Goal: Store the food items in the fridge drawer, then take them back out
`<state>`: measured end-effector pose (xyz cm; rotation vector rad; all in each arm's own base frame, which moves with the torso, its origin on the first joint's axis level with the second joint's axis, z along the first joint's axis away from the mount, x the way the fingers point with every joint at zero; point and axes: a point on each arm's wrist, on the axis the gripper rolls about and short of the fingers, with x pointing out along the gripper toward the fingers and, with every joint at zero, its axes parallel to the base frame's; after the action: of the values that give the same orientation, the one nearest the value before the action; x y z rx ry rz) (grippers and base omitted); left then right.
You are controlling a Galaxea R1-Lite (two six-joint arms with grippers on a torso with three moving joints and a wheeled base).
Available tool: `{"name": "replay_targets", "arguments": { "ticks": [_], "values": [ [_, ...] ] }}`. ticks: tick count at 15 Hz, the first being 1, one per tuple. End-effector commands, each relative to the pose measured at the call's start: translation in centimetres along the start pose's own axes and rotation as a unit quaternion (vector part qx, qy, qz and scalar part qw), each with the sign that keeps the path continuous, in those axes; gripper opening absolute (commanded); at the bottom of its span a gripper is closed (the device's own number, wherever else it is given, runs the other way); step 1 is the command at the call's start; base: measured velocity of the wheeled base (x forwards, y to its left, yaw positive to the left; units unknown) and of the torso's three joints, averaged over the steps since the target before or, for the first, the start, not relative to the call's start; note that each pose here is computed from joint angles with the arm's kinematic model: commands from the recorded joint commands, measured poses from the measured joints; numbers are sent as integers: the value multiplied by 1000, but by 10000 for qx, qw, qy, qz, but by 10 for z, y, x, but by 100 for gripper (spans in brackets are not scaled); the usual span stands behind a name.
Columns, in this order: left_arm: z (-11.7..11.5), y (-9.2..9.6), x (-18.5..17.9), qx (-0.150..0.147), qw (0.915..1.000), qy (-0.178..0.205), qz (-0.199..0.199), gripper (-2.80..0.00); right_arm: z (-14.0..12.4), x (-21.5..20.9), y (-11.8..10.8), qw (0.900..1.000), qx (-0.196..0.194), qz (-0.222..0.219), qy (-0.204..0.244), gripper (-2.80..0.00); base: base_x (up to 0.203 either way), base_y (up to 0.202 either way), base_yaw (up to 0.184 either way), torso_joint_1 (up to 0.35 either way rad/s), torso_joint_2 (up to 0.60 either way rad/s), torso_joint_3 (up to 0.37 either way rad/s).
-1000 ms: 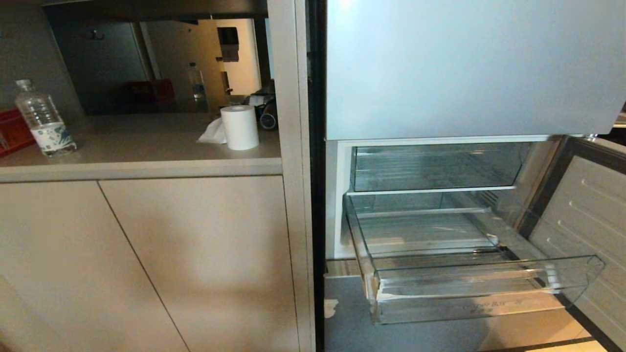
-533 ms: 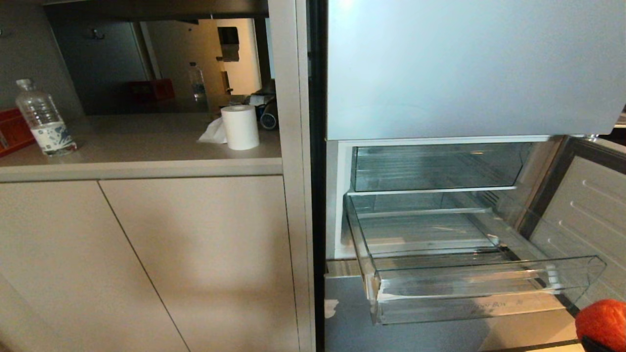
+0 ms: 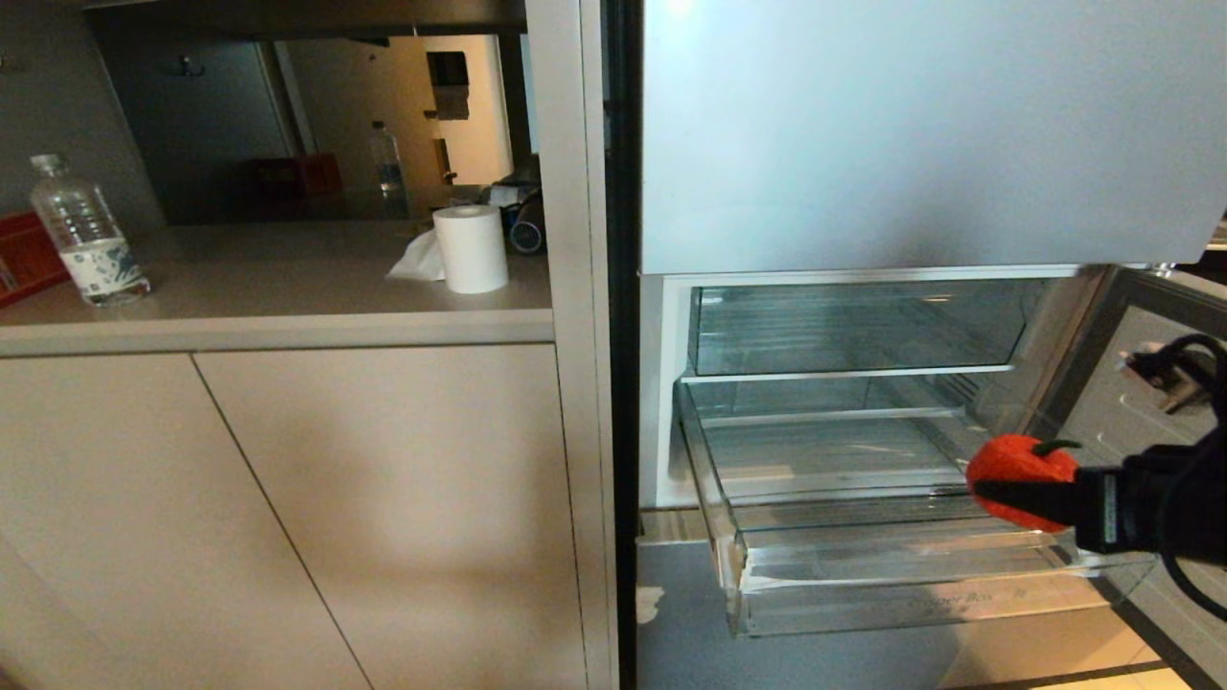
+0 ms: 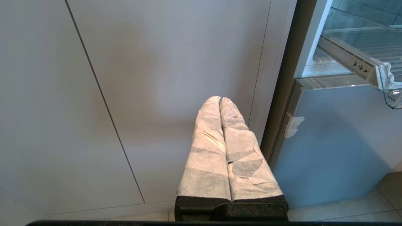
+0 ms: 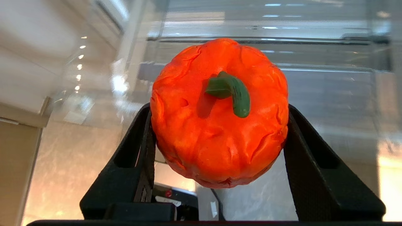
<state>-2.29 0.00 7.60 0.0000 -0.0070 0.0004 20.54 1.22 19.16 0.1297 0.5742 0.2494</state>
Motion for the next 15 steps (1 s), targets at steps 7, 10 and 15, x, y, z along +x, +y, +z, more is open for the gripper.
{"name": "replay_targets", "arguments": {
  "ticks": [7,10,15],
  "values": [
    [0,0,0,0,10000,4,2,-280,7,147,-36,9979,183,-45,622,-280,0,0,0,0,0,0],
    [0,0,0,0,10000,4,-1,-280,4,165,-43,9971,230,-78,716,-280,0,0,0,0,0,0],
    [0,0,0,0,10000,4,0,-280,0,172,-50,9962,288,-174,802,-280,0,0,0,0,0,0]
  ]
}}
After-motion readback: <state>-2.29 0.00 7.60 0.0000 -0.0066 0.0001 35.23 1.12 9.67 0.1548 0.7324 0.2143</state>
